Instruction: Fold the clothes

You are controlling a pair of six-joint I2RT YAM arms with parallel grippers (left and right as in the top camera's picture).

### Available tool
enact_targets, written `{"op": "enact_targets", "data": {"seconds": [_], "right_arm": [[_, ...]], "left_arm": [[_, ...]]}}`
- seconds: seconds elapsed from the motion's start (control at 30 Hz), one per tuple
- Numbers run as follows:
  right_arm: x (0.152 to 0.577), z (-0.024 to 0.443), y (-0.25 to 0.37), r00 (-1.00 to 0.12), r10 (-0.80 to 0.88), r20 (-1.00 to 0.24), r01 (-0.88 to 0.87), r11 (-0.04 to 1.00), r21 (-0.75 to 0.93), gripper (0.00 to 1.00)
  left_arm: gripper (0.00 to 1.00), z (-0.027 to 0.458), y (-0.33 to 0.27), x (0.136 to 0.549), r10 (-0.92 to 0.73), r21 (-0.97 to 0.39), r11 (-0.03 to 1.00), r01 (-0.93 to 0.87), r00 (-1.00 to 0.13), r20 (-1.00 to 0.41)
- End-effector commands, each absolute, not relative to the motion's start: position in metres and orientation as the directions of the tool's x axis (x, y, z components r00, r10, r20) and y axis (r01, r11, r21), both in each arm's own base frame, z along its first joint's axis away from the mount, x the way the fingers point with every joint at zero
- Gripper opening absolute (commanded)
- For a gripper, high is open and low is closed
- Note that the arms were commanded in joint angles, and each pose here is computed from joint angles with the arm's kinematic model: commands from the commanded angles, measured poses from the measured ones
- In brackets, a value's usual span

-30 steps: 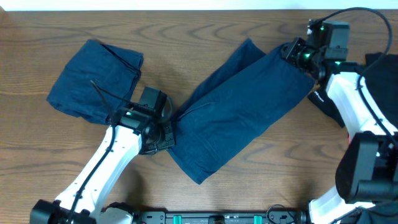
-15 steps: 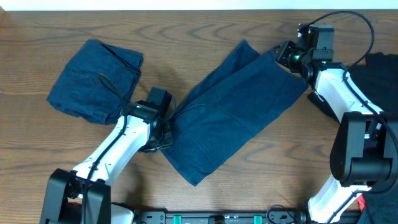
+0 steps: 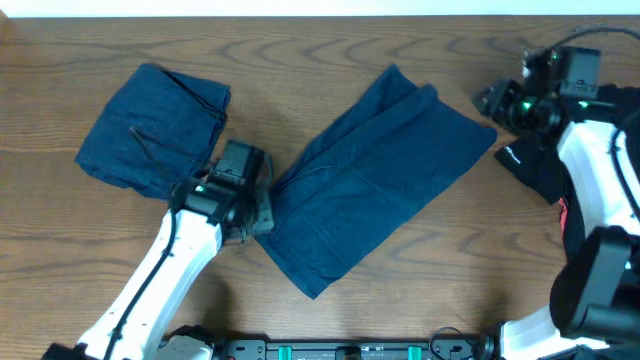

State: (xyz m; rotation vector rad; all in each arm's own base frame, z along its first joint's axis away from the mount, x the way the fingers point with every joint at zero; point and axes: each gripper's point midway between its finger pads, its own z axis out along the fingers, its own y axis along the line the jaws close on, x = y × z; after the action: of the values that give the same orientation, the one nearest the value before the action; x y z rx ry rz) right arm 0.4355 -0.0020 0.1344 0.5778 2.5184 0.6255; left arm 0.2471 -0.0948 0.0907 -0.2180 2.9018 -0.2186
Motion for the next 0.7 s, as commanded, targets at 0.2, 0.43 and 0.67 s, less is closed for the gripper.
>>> {"op": "enact_targets", "data": {"seconds": [0.2, 0.43, 0.67], "right_arm": [[0.397, 0.042, 0.015, -0.899, 0.403, -0.173, 0.321, 0.874, 0.364, 0.50], [0.405, 0.000, 0.019, -0.901, 0.404, -0.158, 0.329, 0.874, 0.358, 0.54], [0.369, -0.014, 0.021, -0.882, 0.471, 0.018, 0.453, 0.837, 0.306, 0.02]], "left_arm": [[0.31, 0.062, -0.161, 0.262, 0.234, -0.302, 0.902, 0.309, -0.937, -0.261], [0.29, 0.004, -0.148, 0.266, 0.226, -0.245, 0.937, 0.250, -0.966, -0.123], [0.29, -0.027, -0.110, 0.296, 0.136, -0.140, 0.978, 0.155, -0.982, -0.133]]}}
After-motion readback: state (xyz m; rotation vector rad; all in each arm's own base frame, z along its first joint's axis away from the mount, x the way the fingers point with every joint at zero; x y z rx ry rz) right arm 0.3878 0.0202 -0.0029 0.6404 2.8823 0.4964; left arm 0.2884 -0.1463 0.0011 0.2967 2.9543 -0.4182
